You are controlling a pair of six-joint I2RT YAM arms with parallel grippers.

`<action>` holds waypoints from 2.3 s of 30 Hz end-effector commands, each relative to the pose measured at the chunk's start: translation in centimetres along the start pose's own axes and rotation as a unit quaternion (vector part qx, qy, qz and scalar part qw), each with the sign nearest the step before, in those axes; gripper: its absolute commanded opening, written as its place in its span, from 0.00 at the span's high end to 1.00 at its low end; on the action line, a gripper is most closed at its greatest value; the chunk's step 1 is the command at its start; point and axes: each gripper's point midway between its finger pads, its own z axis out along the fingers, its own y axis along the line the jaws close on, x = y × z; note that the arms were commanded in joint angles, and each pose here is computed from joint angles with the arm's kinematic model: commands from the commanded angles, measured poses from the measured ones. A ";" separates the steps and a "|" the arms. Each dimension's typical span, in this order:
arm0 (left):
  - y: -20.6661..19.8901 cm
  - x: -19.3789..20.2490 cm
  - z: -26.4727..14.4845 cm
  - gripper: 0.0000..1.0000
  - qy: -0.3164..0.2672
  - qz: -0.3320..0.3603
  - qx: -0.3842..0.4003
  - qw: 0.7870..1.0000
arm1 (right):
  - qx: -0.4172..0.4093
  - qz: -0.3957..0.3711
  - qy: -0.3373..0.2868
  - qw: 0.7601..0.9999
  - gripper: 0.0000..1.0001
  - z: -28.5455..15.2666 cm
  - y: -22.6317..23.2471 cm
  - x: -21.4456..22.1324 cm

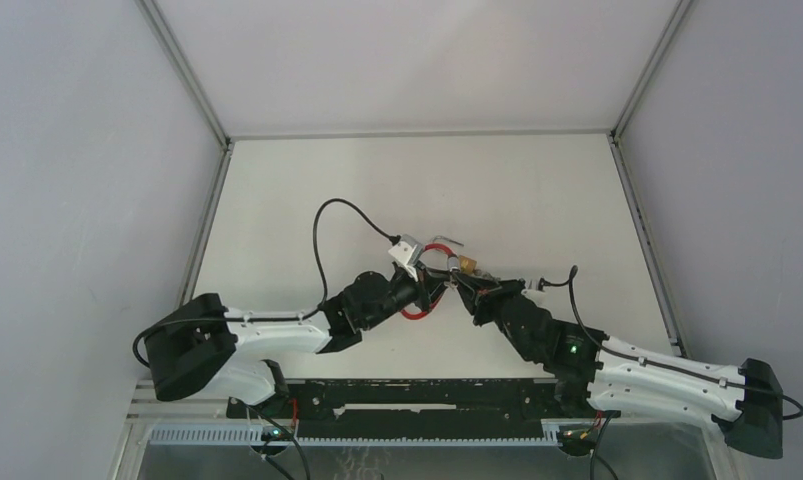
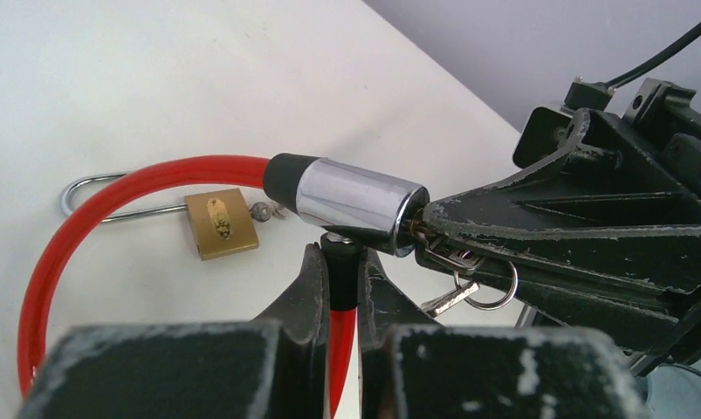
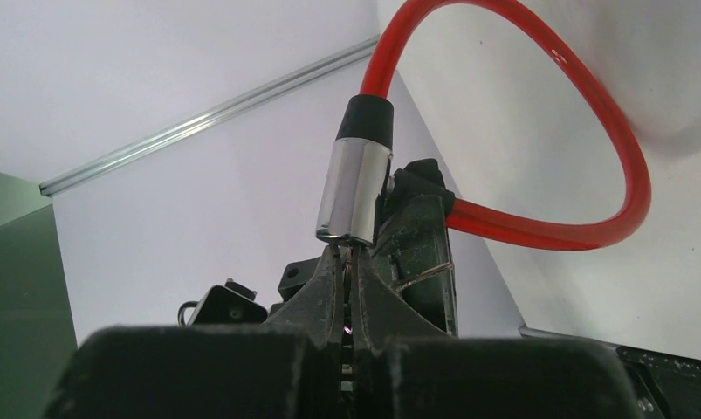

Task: Unlock with the key

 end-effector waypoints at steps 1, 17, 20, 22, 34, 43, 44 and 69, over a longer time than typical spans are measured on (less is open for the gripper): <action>-8.0 -6.9 -1.5 1.00 -0.142 -0.058 0.151 0.976 | 0.008 0.301 0.000 0.953 1.00 -0.3 1.1 0.0; -8.1 -2.3 -3.1 1.00 -0.083 -0.013 0.165 0.983 | -0.056 0.293 -0.039 0.954 1.00 -1.8 3.9 -2.9; -7.5 -1.6 -3.6 1.00 -0.075 -0.015 0.158 0.984 | -0.060 0.288 -0.041 0.955 1.00 -2.2 4.1 -3.2; -7.2 -1.1 -3.7 1.00 -0.068 -0.016 0.153 0.986 | -0.065 0.284 -0.043 0.956 1.00 -2.3 4.3 -3.3; -5.9 1.7 -2.7 1.00 -0.020 -0.009 0.123 0.992 | -0.082 0.282 -0.025 0.956 1.00 -2.3 5.4 -2.4; -5.4 3.3 -2.8 1.00 0.010 0.005 0.119 0.993 | -0.101 0.277 -0.034 0.955 1.00 -2.8 6.3 -3.8; -5.4 3.4 -2.8 1.00 0.011 0.008 0.118 0.993 | -0.103 0.276 -0.035 0.955 1.00 -2.9 6.4 -3.9; -2.4 3.1 -3.5 1.00 0.023 0.080 0.050 0.995 | -0.066 0.213 0.030 0.974 1.00 -1.9 6.2 -1.7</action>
